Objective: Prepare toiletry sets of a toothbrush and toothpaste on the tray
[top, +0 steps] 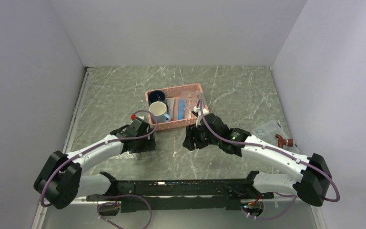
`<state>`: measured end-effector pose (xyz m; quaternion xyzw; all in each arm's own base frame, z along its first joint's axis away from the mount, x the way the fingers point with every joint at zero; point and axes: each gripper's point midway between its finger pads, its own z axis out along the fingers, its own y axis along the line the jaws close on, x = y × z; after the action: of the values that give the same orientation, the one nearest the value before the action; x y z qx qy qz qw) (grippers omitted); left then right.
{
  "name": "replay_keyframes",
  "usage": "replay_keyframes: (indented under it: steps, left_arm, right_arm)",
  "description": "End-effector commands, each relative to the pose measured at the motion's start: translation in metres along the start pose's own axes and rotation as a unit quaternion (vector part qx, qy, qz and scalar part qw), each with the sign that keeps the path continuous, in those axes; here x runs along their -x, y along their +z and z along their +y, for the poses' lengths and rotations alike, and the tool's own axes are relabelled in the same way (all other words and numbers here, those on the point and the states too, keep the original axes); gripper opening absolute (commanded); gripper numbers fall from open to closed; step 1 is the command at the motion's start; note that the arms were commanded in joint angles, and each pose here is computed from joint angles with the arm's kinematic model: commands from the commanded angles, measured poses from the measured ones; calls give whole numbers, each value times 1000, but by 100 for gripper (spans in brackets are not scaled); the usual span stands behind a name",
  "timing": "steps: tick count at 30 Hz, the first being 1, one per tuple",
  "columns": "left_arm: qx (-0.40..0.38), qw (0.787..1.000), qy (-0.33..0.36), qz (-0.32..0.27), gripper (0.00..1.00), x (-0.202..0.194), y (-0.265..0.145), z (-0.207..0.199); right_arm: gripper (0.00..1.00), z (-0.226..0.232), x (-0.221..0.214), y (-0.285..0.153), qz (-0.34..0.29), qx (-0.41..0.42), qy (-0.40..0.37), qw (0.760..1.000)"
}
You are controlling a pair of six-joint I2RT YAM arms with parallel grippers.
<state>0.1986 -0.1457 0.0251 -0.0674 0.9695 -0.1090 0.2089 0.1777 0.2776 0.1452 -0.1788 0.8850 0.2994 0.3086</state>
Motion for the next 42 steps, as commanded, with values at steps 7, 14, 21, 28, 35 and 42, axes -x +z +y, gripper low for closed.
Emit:
replay_keyframes:
  steps: [7, 14, 21, 28, 35, 42]
  left_arm:
    - [-66, 996, 29, 61, 83, -40, 6, -51]
    - [-95, 991, 53, 71, 82, -55, 5, -95]
    - [-116, 985, 86, 96, 81, -78, 15, -136]
    - [-132, 979, 112, 108, 80, -89, 25, -171]
    - [-157, 972, 139, 107, 80, -91, 21, -209]
    - [-189, 964, 162, 95, 81, -86, 1, -240]
  right_arm:
    - [58, -15, -1, -11, -22, -34, 10, 999]
    - [59, -37, -13, -25, -27, -81, 26, 996]
    - [59, -66, -25, -48, -46, -141, 56, 987]
    - [59, -84, -34, -69, -63, -181, 92, 977]
    - [59, -96, -39, -82, -74, -209, 119, 968]
    - [60, -96, -27, -96, -108, -213, 147, 960]
